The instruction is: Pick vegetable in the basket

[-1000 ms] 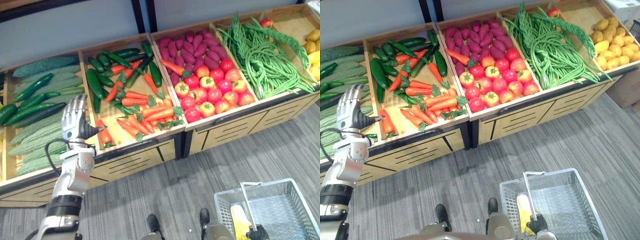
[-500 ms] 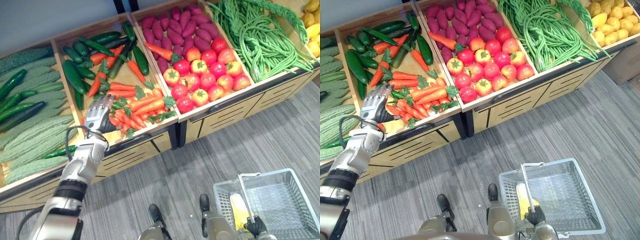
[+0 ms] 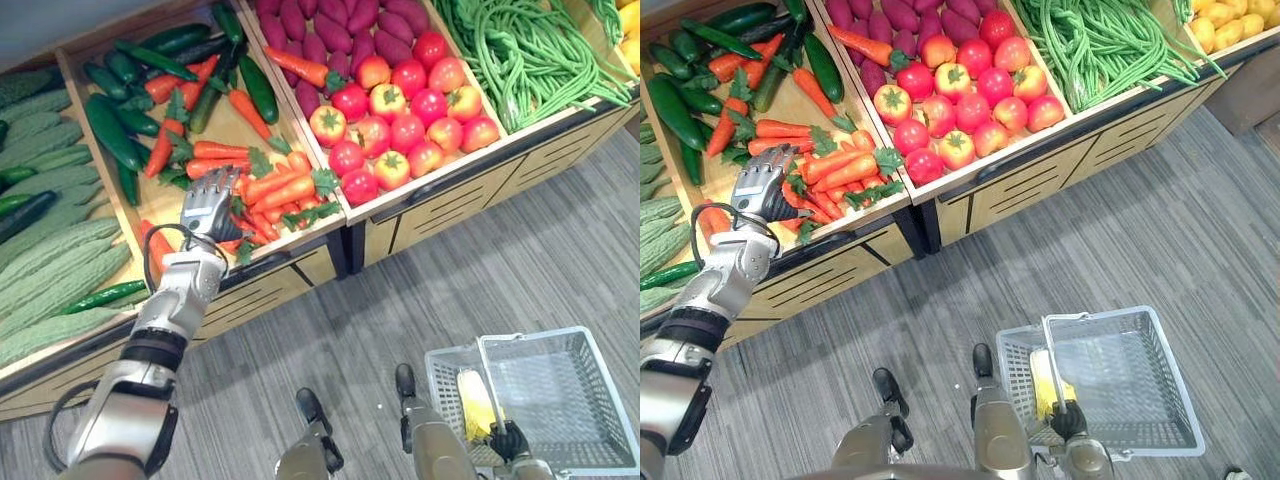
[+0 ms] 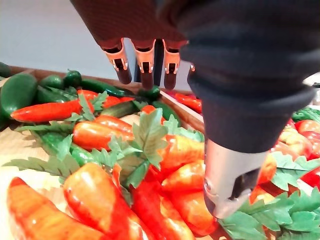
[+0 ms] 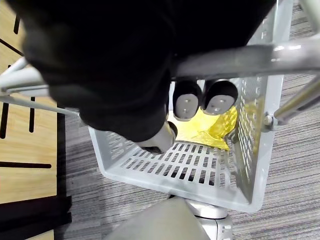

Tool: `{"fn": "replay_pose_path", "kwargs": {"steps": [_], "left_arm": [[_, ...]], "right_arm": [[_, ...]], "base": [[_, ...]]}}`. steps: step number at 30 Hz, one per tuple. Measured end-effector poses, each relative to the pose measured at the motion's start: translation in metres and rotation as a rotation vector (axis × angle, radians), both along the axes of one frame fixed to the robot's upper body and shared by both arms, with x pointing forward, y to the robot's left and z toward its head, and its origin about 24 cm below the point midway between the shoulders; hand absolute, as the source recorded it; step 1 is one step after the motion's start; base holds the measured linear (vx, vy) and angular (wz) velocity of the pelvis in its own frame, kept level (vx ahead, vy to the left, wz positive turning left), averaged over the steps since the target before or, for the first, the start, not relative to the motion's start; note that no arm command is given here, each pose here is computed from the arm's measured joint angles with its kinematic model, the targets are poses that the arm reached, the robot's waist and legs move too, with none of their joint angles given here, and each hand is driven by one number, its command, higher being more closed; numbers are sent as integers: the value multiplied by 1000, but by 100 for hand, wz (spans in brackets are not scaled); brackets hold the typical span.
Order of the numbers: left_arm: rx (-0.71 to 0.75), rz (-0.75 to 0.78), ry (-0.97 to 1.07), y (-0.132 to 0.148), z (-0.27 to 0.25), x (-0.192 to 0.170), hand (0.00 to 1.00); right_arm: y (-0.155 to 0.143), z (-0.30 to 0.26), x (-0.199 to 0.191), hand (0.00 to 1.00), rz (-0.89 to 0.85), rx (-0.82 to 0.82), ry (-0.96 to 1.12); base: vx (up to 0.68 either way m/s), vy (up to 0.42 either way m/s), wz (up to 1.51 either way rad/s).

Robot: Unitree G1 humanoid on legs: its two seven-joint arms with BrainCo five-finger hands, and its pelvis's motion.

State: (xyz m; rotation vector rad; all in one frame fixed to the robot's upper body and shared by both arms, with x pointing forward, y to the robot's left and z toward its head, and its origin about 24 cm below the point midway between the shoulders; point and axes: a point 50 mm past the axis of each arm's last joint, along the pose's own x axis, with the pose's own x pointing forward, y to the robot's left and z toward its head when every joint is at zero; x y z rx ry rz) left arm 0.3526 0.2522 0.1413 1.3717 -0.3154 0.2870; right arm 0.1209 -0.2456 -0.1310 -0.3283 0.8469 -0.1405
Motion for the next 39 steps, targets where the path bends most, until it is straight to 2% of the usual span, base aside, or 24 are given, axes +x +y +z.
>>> {"fn": "replay_pose_path", "kwargs": {"steps": [11,18,19,28,39], "left_arm": [[-25,11,-42,-9,20,15,0],[-40,75,-17,-1,18,20,0],[-41,83,-17,0,20,21,100],[-88,151,-71,8,38,27,100],[-139,125,-11,-8,18,32,100]], "right_arm": [[4,7,13,100,2,12,-64],[7,10,18,100,2,18,-94],[7,11,18,100,2,14,-97],[12,14,23,100,22,14,-127],[11,13,16,100,16,15,-115]], "base": [[25,-6,-4],[20,-6,-2],[0,0,0],[11,-9,-4],[0,0,0]]}}
